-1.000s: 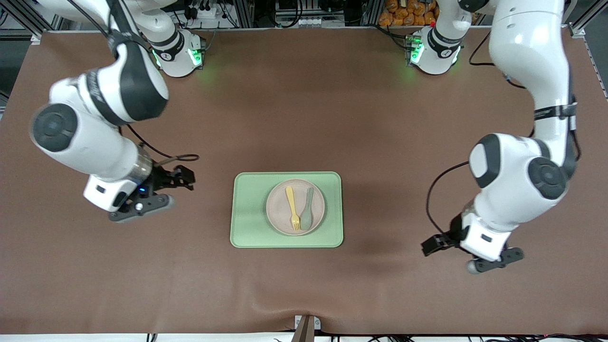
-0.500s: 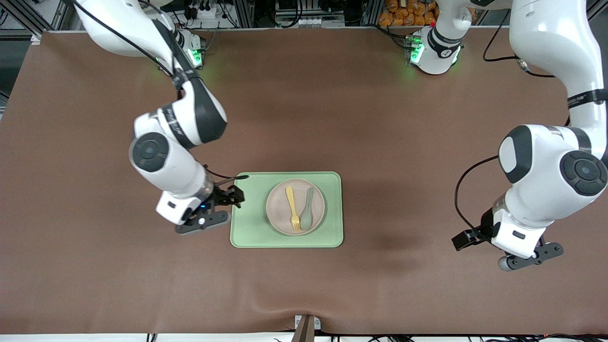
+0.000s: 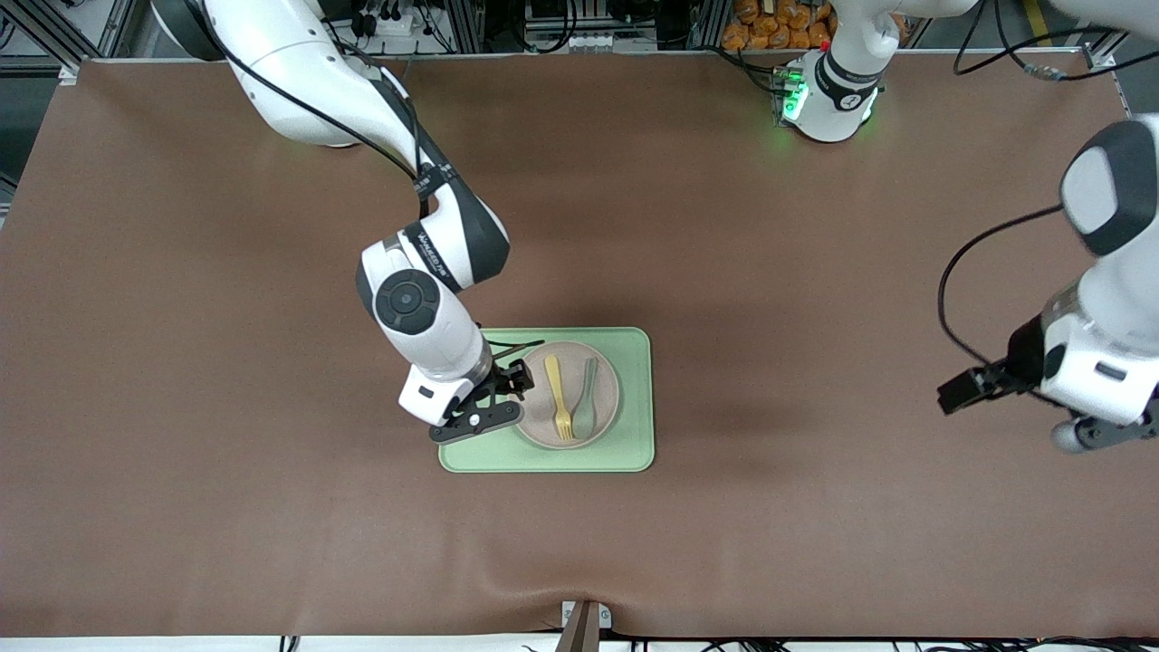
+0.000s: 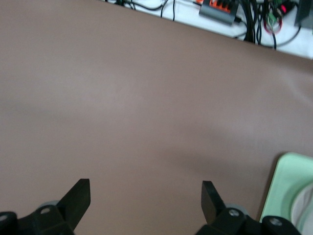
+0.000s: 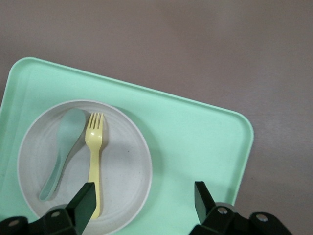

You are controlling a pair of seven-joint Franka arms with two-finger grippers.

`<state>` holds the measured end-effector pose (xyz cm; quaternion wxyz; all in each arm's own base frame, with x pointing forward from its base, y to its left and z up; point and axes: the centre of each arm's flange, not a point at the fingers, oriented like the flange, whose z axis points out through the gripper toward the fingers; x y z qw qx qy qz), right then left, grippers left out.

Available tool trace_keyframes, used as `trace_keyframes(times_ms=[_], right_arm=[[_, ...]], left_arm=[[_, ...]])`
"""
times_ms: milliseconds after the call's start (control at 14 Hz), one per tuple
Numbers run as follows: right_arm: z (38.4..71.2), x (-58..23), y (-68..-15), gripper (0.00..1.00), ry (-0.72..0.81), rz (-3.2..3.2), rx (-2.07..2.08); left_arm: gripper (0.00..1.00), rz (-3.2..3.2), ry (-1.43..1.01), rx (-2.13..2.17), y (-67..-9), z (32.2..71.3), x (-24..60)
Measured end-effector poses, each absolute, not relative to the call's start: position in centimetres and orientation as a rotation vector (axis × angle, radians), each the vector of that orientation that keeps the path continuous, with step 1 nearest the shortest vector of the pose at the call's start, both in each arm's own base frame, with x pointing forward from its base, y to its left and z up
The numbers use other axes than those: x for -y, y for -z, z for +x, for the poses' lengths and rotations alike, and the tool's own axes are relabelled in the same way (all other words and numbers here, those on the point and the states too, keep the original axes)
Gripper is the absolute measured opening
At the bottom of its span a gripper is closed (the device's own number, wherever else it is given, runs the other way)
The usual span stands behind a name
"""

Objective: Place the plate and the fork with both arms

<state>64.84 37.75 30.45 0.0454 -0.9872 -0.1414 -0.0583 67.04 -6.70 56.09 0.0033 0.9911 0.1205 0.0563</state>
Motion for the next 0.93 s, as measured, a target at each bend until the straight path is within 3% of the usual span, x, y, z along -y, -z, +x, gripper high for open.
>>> trace_keyframes(times_ms=[71, 500, 929], right_arm=[[64.7, -38.4, -29.8, 0.84, 0.186, -3.011, 0.436], [63.5, -41.3, -24.2, 0.83, 0.210, -3.004, 0.415], [61.8, -43.9, -22.7, 0.67, 0.203, -3.009, 0.423]], left_arm=[[1.00, 3.109, -0.160, -0.356, -57.5, 65.8, 6.4], [1.00, 3.115, -0.110, -0.155, -61.9, 58.6, 4.2], [1.00, 3.115, -0.096, 0.048, -62.8, 57.3, 4.7]])
